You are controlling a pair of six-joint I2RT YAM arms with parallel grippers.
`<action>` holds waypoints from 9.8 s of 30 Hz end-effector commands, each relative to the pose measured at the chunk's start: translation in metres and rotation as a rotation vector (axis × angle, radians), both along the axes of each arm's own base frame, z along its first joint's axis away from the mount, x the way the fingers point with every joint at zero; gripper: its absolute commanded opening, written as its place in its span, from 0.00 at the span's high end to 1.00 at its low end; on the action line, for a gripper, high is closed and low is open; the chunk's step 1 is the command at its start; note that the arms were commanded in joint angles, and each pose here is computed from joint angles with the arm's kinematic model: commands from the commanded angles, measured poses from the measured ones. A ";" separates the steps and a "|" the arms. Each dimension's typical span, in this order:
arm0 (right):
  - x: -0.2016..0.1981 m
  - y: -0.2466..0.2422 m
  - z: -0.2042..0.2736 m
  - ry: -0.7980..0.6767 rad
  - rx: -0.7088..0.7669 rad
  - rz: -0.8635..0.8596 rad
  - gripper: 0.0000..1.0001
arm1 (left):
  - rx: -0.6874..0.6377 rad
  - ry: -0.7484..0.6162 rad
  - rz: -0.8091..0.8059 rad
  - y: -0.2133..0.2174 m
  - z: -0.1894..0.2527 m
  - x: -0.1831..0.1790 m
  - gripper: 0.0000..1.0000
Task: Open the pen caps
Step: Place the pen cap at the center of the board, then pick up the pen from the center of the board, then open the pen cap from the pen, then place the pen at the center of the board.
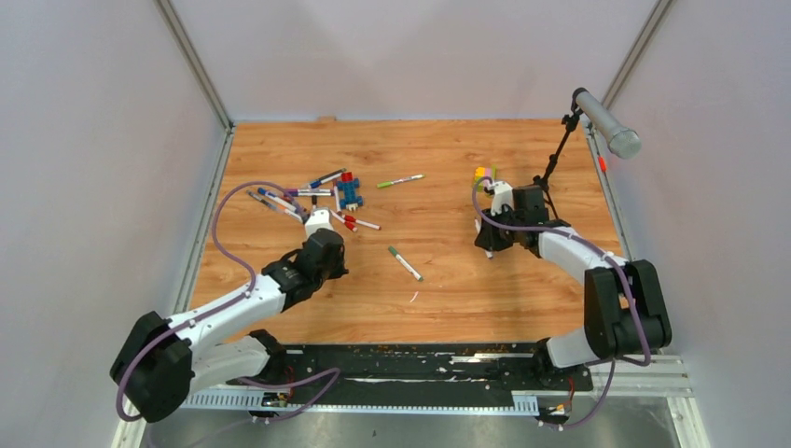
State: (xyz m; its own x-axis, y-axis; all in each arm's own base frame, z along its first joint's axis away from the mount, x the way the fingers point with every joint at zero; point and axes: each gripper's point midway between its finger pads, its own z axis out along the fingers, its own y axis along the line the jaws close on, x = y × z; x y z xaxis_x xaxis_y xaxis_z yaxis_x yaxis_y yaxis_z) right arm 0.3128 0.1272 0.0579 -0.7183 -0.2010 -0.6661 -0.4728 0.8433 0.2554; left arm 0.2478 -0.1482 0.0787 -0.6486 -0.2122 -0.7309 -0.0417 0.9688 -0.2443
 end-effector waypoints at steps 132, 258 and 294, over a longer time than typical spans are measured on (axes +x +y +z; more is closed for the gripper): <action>-0.025 0.034 0.077 -0.127 -0.010 0.469 0.36 | 0.002 0.433 0.213 -0.137 -0.046 0.053 0.65; -0.107 0.129 0.116 0.103 0.585 0.735 1.00 | -1.019 -0.860 -0.075 -0.078 0.276 0.095 1.00; 0.014 0.005 0.024 -0.056 -0.268 0.218 1.00 | -0.282 -0.181 0.074 0.007 0.049 0.012 1.00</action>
State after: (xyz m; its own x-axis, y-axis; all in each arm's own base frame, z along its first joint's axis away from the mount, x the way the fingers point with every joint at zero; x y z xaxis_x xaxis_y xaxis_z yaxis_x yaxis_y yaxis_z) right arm 0.3028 0.1464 0.0779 -0.5794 -0.5556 -0.5962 -0.7253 0.6853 0.0662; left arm 0.2555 -0.1419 0.1311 -0.4441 -0.5180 -0.7311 -0.0145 0.8200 -0.5722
